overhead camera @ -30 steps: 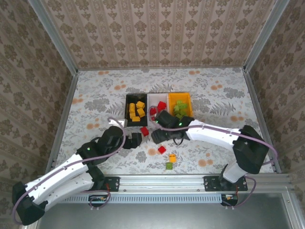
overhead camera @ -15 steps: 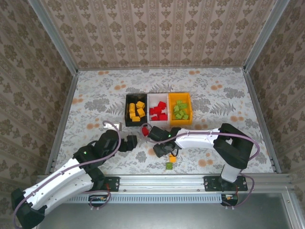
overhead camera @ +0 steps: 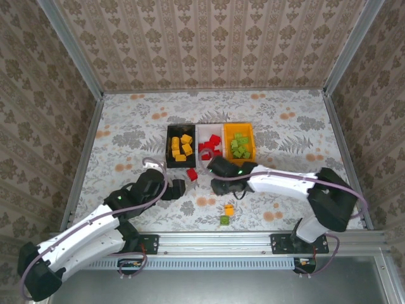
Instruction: Sort the legos into containers by color
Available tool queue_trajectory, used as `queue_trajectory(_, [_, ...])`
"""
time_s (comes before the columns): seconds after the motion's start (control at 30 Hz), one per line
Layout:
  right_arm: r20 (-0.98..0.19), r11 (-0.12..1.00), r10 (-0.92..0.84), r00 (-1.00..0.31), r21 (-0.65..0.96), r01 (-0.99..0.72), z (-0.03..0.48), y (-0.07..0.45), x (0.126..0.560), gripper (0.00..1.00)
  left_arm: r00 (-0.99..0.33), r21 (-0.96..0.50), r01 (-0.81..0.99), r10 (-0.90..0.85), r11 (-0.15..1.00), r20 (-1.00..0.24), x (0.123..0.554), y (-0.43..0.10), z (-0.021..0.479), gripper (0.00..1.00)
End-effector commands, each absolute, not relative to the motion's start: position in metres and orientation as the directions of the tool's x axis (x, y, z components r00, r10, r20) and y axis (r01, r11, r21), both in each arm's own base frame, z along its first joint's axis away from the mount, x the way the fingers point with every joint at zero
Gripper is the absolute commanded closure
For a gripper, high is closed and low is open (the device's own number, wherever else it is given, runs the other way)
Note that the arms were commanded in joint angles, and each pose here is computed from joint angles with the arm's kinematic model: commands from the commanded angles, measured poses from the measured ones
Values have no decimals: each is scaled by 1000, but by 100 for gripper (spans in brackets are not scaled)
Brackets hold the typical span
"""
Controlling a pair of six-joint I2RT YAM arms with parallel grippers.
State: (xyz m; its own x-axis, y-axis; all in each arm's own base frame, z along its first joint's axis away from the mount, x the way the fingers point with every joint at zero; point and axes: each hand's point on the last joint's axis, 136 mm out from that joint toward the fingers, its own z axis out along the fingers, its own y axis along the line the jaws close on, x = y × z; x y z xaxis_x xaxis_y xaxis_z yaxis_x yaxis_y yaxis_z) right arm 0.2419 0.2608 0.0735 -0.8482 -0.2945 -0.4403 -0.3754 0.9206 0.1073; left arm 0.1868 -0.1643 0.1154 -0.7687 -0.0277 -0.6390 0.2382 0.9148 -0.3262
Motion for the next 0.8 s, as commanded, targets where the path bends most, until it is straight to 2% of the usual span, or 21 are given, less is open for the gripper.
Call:
queue_trajectory(0.0, [-543,953,-167,-823,124,-275,120,230,285,67,-744,-347,323,9,880,-669,195,-187,136,0])
queue_trajectory(0.17, [-566,981,3,-824,161,-106,139,191,348,66,-763,-356,375,66,856,-643,201,-211,135,0])
queue_trajectory(0.33, [-546,994,48,-836,108,-14,125,175,399,63,-777,-365,424,125,829,-617,205,-235,124,0])
queue_trajectory(0.37, [-537,995,56,-842,101,1,121,173,406,62,-777,-360,438,145,824,-612,204,-240,123,0])
queue_trajectory(0.4, [-525,995,62,-849,98,12,118,171,412,54,-778,-346,454,177,821,-603,203,-244,120,0])
queue_trajectory(0.47, [-519,995,64,-852,98,15,116,172,418,37,-780,-315,488,244,814,-576,200,-254,114,0])
queue_trajectory(0.53, [-527,993,67,-847,116,7,120,175,416,29,-770,-294,535,314,792,-555,194,-268,108,0])
queue_trajectory(0.6, [-539,990,84,-838,138,11,124,174,411,25,-750,-285,592,385,754,-538,183,-287,100,2])
queue_trajectory(0.77, [-553,990,89,-828,139,14,129,164,395,23,-666,-255,721,542,645,-513,146,-330,87,1])
